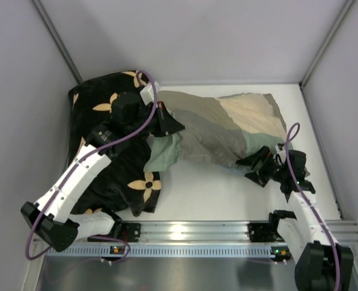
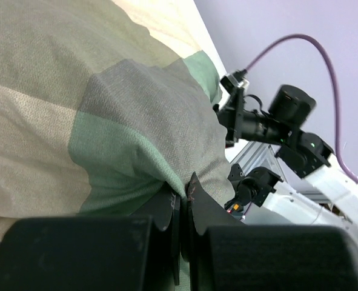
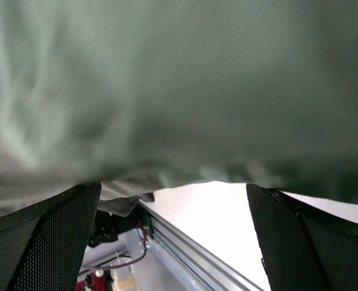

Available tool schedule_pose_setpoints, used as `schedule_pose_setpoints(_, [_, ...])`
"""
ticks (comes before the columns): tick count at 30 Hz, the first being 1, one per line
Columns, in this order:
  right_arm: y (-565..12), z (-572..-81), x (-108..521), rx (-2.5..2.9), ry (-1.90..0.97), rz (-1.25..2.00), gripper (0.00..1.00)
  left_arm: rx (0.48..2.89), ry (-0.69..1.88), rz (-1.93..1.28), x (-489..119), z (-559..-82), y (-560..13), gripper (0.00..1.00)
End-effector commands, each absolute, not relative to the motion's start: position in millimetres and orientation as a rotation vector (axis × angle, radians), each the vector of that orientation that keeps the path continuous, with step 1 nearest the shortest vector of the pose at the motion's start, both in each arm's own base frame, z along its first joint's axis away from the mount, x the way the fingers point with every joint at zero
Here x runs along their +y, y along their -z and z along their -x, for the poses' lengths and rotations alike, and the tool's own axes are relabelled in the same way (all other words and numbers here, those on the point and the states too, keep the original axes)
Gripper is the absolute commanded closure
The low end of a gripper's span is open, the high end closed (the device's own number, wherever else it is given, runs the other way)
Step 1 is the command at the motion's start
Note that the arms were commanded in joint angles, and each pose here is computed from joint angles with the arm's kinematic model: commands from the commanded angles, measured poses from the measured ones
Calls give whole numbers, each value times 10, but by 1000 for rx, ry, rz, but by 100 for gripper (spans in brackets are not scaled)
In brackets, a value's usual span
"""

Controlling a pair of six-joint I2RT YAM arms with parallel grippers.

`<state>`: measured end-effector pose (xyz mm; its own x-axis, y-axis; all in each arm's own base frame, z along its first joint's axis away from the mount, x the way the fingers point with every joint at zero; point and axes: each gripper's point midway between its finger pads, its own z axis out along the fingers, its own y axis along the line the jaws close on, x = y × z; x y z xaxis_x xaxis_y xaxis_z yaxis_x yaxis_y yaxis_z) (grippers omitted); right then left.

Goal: Remove the pillowcase from the pillow

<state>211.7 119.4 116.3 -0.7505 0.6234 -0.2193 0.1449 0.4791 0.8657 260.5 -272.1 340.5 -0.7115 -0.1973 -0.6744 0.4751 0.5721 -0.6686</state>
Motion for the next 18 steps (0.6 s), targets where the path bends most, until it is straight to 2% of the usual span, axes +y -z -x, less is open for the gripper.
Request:
schedule_pose_setpoints(1, [-1183,-2490,1093,2122,-1155,-610,1,1864,1180,-285,-2642,-2497,-4022,100])
schedule_pose_setpoints(9, [-1441,-2844,943,1958,-1056,-554,1,1896,1204,-304,-2660,-2427,-3897,100])
schedule_pose_setpoints(18, [-1895,-2726,954,1851,-1099,-553,1,1907,1180,-320,-2615,-2382,-3813,100])
